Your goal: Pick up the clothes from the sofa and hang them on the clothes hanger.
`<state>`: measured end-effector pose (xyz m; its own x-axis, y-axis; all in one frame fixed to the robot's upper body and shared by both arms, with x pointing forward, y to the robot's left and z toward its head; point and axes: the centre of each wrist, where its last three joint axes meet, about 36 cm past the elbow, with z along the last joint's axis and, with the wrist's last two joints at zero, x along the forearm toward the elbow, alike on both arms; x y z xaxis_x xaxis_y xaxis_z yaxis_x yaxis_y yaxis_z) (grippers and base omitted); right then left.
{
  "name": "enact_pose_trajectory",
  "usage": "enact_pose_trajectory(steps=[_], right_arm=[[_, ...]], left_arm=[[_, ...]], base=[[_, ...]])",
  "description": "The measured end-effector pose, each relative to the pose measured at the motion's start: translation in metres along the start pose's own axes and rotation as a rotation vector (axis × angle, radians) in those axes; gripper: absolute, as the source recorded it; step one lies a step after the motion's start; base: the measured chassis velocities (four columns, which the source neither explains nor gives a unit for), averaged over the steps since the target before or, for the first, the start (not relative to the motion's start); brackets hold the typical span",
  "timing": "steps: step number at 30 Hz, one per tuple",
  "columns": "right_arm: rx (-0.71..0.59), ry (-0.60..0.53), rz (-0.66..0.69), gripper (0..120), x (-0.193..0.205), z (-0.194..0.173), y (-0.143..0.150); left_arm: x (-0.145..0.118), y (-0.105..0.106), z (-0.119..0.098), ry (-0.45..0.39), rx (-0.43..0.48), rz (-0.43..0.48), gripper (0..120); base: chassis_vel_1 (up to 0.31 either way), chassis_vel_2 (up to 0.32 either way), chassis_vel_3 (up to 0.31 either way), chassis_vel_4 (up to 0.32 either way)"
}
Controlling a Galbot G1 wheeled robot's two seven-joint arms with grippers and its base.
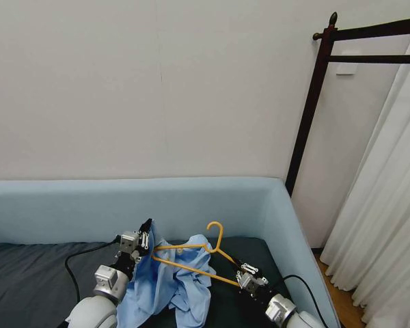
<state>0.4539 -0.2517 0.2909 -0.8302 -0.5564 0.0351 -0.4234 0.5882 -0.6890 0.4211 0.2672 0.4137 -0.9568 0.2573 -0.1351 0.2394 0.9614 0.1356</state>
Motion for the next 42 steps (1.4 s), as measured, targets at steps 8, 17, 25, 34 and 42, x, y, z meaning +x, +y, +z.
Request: enact_pose_trajectory(steps=[8, 17, 25, 34, 42], right_arm=[[-0.015, -0.063, 0.018, 5, -0.031, -0.033, 0.005], [-0.005, -0.086, -0.002, 5, -0.051, -0.048, 0.010], [0.015, 0.025, 0.064, 5, -0.082, -0.037, -0.005], [0.094, -0.022, 0.045, 5, -0.084, -0.050, -0.006], [0.136, -0.079, 0.010, 5, -0.086, -0.060, 0.001]], left_arm=[[-0.001, -0.014, 0.004, 0.017, -0.002, 0.023, 0], [-0.015, -0.015, 0.003, 0.013, -0.021, 0.026, 0], [-0.003, -0.027, -0.010, 0.001, -0.007, 0.047, 0], [-0.004, -0.034, 0.000, 0.002, -0.023, 0.039, 0], [-0.029, -0.024, -0.005, -0.003, -0.044, 0.027, 0]], base=[[0.000, 0.000, 0.000, 0.000], [0.000, 0.000, 0.000, 0.000], [0.000, 0.000, 0.000, 0.000], [0.000, 0.000, 0.000, 0.000], [0.000, 0.000, 0.000, 0.000]])
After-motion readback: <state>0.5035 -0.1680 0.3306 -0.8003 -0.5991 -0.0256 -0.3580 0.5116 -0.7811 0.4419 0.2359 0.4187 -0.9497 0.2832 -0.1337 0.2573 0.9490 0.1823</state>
